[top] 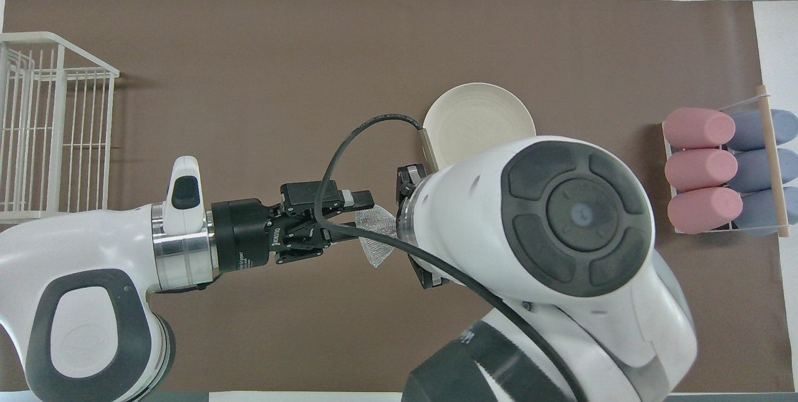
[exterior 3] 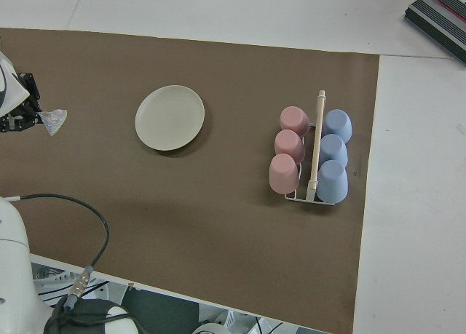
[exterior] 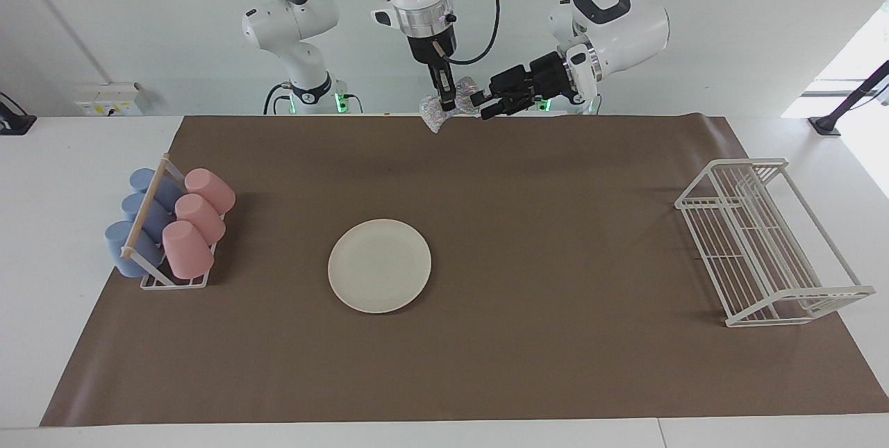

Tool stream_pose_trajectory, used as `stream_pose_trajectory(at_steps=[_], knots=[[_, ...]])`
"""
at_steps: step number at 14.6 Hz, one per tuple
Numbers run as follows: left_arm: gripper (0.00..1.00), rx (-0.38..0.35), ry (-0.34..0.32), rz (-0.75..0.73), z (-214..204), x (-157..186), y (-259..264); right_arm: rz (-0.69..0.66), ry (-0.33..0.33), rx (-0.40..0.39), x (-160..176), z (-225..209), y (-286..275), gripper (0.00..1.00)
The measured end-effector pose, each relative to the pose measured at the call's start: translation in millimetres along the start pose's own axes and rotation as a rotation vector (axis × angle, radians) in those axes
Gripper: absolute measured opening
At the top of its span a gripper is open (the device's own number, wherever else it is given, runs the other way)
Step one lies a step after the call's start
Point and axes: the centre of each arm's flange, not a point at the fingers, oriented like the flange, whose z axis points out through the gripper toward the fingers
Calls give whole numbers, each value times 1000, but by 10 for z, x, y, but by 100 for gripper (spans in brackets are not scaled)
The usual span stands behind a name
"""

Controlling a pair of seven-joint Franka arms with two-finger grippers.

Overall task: Wipe plate with sponge
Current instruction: 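Grasp the sponge with the left gripper and open the right gripper, then withdraw the right gripper while the left gripper carries the sponge back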

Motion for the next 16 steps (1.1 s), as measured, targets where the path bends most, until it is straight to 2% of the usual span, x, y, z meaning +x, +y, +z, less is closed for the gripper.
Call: stream_pose_trajectory(at_steps=[7,11,13,16], knots=[[4,-7,-8,-112,15,-61,95,1,0,0,4,-2,-3,10],[4,-6,-8,-156,17,-64,97,-7,9,6,12,-9,-8,10],[4,-7,-8,-164,17,-65,99,-38,28,17,51,-27,-22,25],[4,-8,-6,-174,12,-65,108,-108,48,16,355,-122,-113,57]])
